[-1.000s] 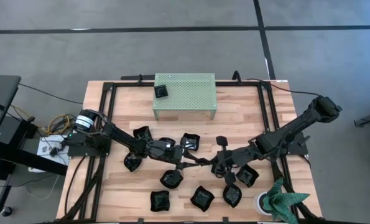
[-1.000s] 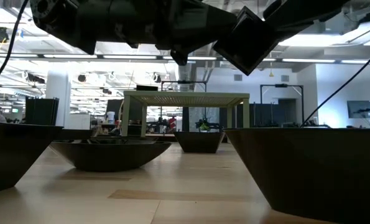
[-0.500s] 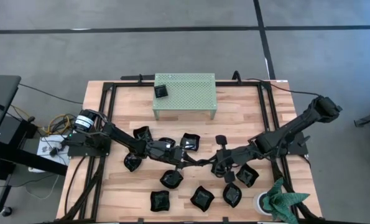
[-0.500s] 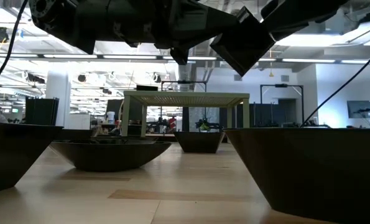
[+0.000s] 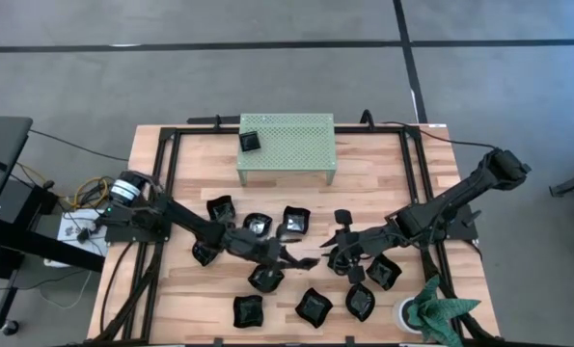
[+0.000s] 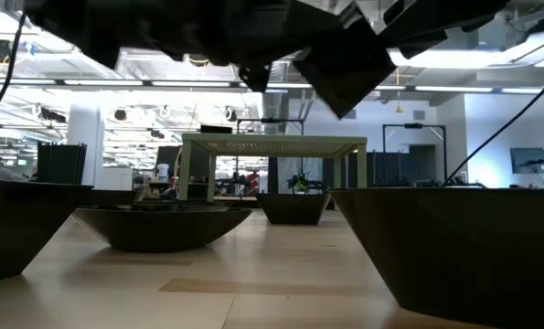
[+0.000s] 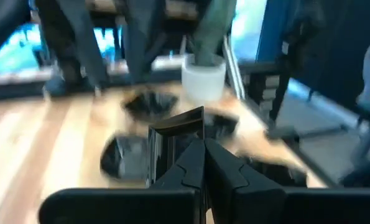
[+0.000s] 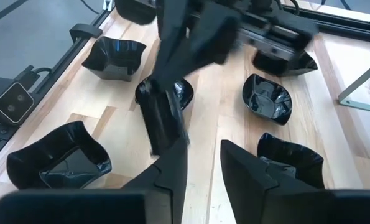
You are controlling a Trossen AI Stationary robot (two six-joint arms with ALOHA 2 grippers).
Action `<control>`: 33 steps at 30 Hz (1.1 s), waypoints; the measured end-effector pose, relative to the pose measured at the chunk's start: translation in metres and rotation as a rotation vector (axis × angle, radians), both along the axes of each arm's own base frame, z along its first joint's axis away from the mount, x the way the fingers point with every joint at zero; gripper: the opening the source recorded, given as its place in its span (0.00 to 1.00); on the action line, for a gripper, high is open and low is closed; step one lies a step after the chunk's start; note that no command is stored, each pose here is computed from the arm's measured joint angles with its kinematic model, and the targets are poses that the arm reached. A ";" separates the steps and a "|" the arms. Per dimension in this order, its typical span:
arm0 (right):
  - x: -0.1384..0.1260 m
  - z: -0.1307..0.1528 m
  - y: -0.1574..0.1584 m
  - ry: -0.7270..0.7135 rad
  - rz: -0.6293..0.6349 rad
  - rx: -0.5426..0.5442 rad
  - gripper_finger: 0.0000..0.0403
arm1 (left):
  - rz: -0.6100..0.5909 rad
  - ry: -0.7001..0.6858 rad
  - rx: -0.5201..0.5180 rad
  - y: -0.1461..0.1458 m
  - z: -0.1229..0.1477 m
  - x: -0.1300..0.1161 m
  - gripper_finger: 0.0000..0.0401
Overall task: Pick & Place Mini shaped plates
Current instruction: Stack the black square plate on top of the black square plate on the shelf
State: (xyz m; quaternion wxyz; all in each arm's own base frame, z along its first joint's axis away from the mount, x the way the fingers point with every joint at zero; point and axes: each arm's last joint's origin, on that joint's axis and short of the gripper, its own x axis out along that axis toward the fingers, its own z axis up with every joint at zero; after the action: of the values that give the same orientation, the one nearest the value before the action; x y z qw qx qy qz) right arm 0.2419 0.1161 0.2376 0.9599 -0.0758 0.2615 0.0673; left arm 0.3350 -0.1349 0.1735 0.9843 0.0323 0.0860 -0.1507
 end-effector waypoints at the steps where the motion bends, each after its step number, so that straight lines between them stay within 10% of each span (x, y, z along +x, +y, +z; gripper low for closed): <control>1: 0.000 0.000 0.000 0.001 0.000 -0.001 0.23 | 0.017 0.027 0.022 -0.002 0.004 -0.005 0.01; 8: -0.001 -0.001 0.000 0.015 0.004 -0.005 0.23 | 0.265 -0.029 0.311 0.000 0.080 -0.052 0.01; 15: -0.001 -0.001 0.000 0.015 0.006 -0.004 0.23 | 0.478 0.019 0.469 0.066 0.131 -0.091 0.01; 33: -0.001 -0.001 0.000 0.016 0.007 -0.006 0.23 | 0.878 0.362 0.505 0.210 0.104 -0.089 0.01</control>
State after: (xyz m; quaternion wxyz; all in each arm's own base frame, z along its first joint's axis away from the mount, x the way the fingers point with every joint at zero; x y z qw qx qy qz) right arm 0.2411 0.1159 0.2362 0.9572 -0.0792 0.2692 0.0707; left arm 0.2460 0.0752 0.2776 0.8858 0.2025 0.2931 0.2973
